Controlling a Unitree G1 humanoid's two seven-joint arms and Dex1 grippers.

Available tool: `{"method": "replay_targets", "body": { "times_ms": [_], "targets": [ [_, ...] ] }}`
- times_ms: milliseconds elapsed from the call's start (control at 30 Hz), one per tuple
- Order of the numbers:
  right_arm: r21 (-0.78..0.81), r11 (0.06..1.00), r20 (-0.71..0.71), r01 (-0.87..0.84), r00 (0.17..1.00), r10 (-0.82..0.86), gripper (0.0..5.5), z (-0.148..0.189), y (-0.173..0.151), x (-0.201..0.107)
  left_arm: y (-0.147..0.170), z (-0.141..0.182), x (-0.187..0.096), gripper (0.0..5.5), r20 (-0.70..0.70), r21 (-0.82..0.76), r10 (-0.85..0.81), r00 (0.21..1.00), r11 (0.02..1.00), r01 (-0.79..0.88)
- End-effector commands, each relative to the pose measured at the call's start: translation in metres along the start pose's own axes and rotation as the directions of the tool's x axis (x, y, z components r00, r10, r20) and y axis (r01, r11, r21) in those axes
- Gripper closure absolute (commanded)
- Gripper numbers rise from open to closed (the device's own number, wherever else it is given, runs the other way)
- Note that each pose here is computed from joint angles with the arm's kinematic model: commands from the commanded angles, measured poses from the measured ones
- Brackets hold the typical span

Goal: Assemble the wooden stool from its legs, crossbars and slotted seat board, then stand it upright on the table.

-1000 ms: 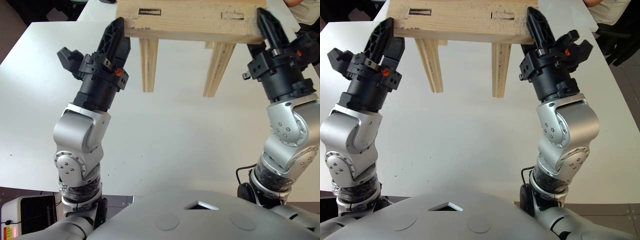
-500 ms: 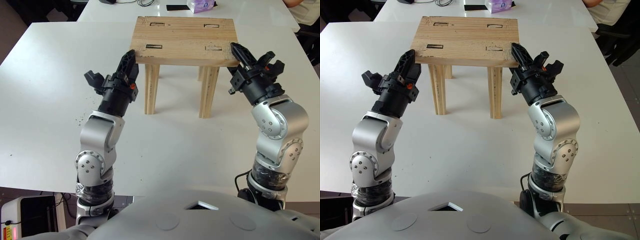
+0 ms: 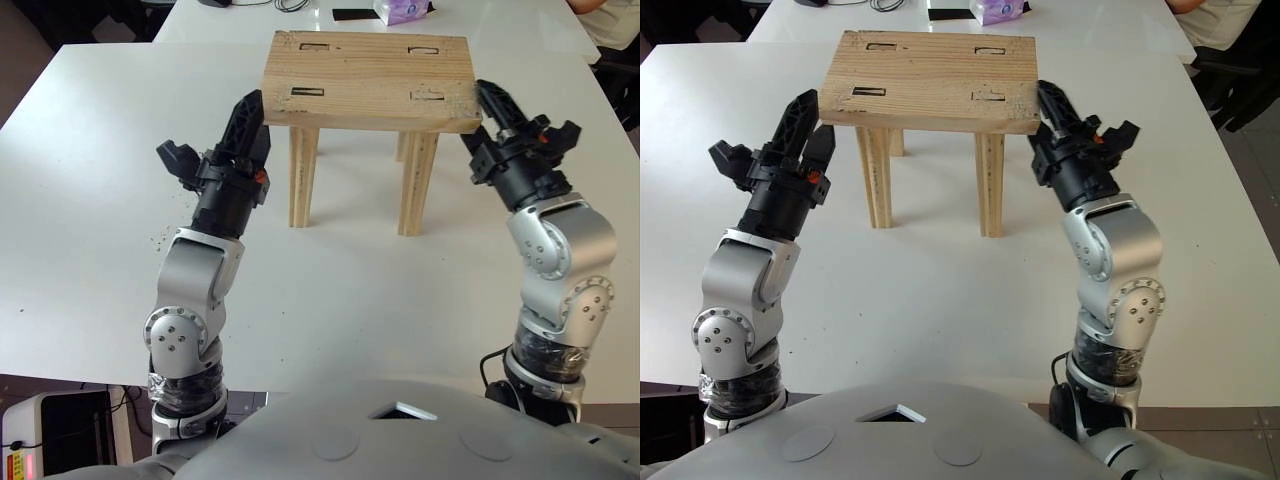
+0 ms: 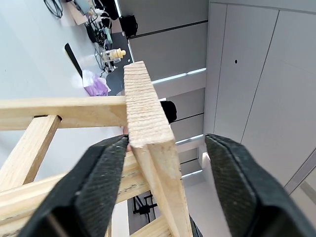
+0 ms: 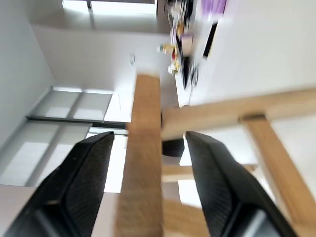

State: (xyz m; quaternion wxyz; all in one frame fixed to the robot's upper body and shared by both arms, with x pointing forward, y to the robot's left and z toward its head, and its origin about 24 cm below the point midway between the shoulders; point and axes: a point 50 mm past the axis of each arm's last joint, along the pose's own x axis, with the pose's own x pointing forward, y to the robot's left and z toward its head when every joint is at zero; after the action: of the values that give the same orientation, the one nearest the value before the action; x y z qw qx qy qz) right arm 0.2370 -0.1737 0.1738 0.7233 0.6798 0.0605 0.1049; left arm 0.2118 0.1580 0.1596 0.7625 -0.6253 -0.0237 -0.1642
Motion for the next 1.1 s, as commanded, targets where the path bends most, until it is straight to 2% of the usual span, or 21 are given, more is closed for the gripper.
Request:
{"method": "replay_targets", "body": {
  "times_ms": [33,167,267,333,400,433,500,600,667,867,1067,1100],
  "targets": [
    [-0.176,0.984,0.055,0.003,0.998,0.006,2.84,0.023,-0.001,-0.004,-0.007,0.018,-0.013,2.49,0.007,0.15,-0.05,0.999,0.988,0.049],
    [-0.459,0.881,0.155,0.112,0.987,-0.045,2.84,0.048,-0.014,-0.001,0.003,0.032,-0.021,2.49,-0.036,0.336,-0.02,0.999,0.941,0.031],
    [-0.685,0.678,0.286,0.266,0.955,-0.085,2.84,0.063,-0.029,0.007,0.012,0.051,-0.018,2.49,-0.028,0.571,0.002,1.0,0.821,0.014],
    [-0.789,0.512,0.36,0.341,0.931,-0.065,2.84,0.068,-0.035,0.017,0.026,0.066,-0.008,2.49,0.051,0.717,0.042,0.998,0.694,-0.066],
    [-0.829,0.376,0.434,0.414,0.9,-0.035,2.84,0.069,-0.042,0.03,0.05,0.077,0.009,2.49,0.213,0.807,0.147,0.966,0.531,-0.259],
    [-0.82,0.365,0.465,0.441,0.885,-0.025,2.84,0.069,-0.046,0.037,0.062,0.08,0.017,2.49,0.3,0.814,0.192,0.934,0.459,-0.356],
    [-0.789,0.384,0.51,0.48,0.86,-0.026,2.84,0.07,-0.053,0.05,0.081,0.083,0.025,2.49,0.462,0.837,0.245,0.852,0.197,-0.511],
    [-0.807,0.277,0.54,0.521,0.841,-0.008,2.84,0.074,-0.062,0.064,0.094,0.085,0.028,2.49,0.549,0.824,0.2,0.812,0.035,-0.566],
    [-0.824,0.243,0.529,0.511,0.849,0.007,2.84,0.071,-0.065,0.071,0.099,0.088,0.034,2.49,0.577,0.81,0.185,0.796,0.001,-0.587],
    [-0.85,0.195,0.508,0.489,0.859,0.06,2.84,0.049,-0.071,0.091,0.103,0.101,0.067,2.49,0.655,0.75,0.132,0.744,0.005,-0.661],
    [-0.887,0.141,0.457,0.441,0.881,0.121,2.84,0.021,-0.069,0.107,0.104,0.103,0.077,2.49,0.669,0.742,0.09,0.738,-0.02,-0.67],
    [-0.893,0.127,0.446,0.431,0.884,0.137,3.03,0.019,-0.066,0.109,0.104,0.104,0.077,2.45,0.674,0.738,0.085,0.734,-0.018,-0.675]
  ]
}}
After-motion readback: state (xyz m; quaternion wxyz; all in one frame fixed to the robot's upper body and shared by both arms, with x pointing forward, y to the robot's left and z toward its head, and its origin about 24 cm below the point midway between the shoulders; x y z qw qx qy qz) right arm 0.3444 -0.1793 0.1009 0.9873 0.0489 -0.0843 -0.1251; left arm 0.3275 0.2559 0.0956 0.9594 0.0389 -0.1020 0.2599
